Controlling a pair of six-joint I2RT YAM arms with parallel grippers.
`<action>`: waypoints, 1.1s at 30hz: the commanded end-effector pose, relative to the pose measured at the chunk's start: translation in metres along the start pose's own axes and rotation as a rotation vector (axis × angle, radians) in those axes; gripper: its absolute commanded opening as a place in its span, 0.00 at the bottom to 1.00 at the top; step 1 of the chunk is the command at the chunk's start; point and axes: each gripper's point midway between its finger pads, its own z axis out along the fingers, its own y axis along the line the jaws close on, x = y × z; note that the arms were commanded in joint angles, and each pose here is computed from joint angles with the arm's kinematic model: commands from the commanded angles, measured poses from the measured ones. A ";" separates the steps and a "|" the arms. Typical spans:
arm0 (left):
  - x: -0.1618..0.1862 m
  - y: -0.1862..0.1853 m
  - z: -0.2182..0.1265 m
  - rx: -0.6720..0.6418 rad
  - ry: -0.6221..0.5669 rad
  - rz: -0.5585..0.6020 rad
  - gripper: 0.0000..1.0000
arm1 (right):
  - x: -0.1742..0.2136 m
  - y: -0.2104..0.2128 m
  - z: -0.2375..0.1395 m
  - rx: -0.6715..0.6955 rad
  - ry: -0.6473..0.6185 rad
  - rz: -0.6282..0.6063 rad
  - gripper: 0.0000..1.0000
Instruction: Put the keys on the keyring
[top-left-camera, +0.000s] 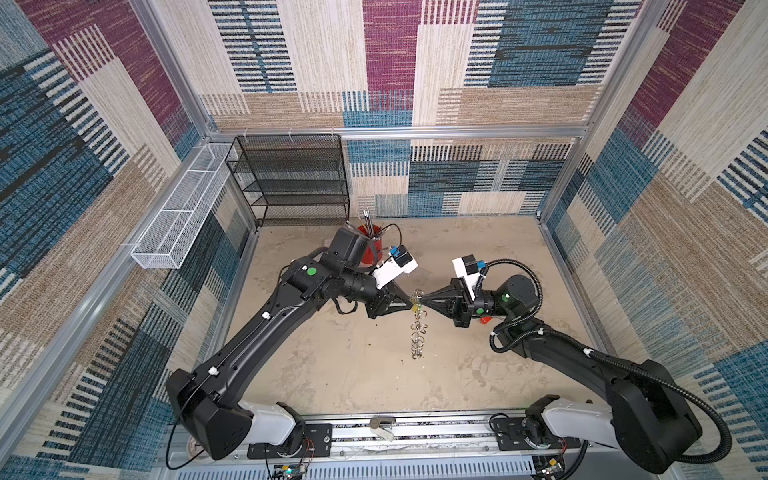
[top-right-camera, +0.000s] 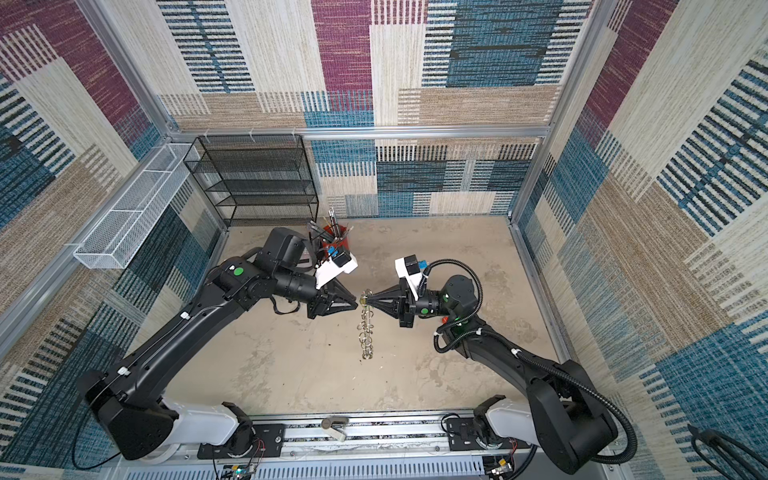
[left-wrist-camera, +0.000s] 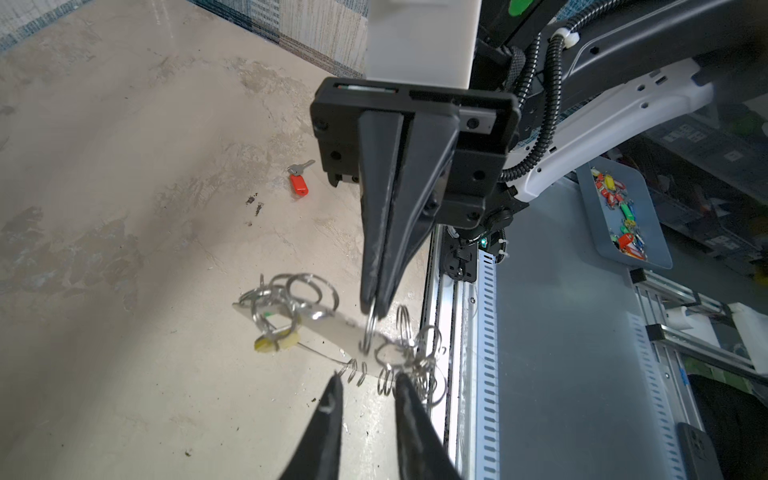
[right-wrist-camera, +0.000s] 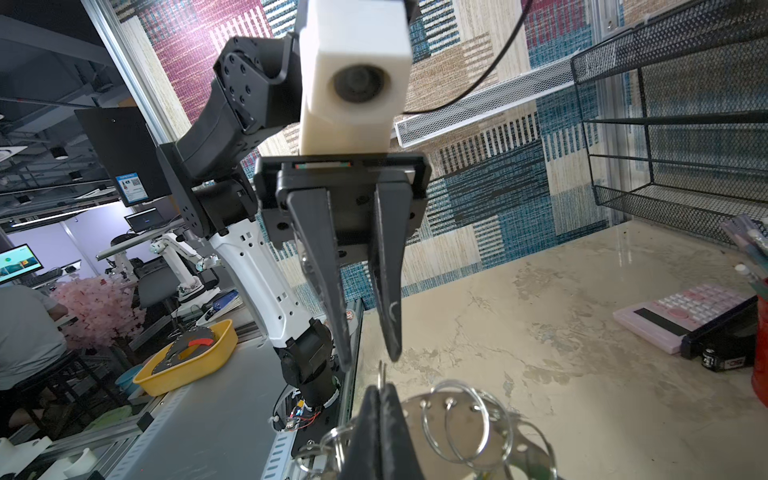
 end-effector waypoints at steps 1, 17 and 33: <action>-0.026 -0.005 -0.014 0.032 -0.223 -0.030 0.39 | -0.011 0.005 -0.001 -0.006 -0.037 -0.034 0.00; -0.022 -0.011 0.003 0.106 -0.587 0.010 0.58 | -0.015 0.005 0.001 -0.020 -0.048 -0.016 0.00; -0.017 -0.010 0.019 0.161 -0.531 -0.008 0.14 | -0.015 0.002 0.003 -0.025 -0.044 -0.008 0.00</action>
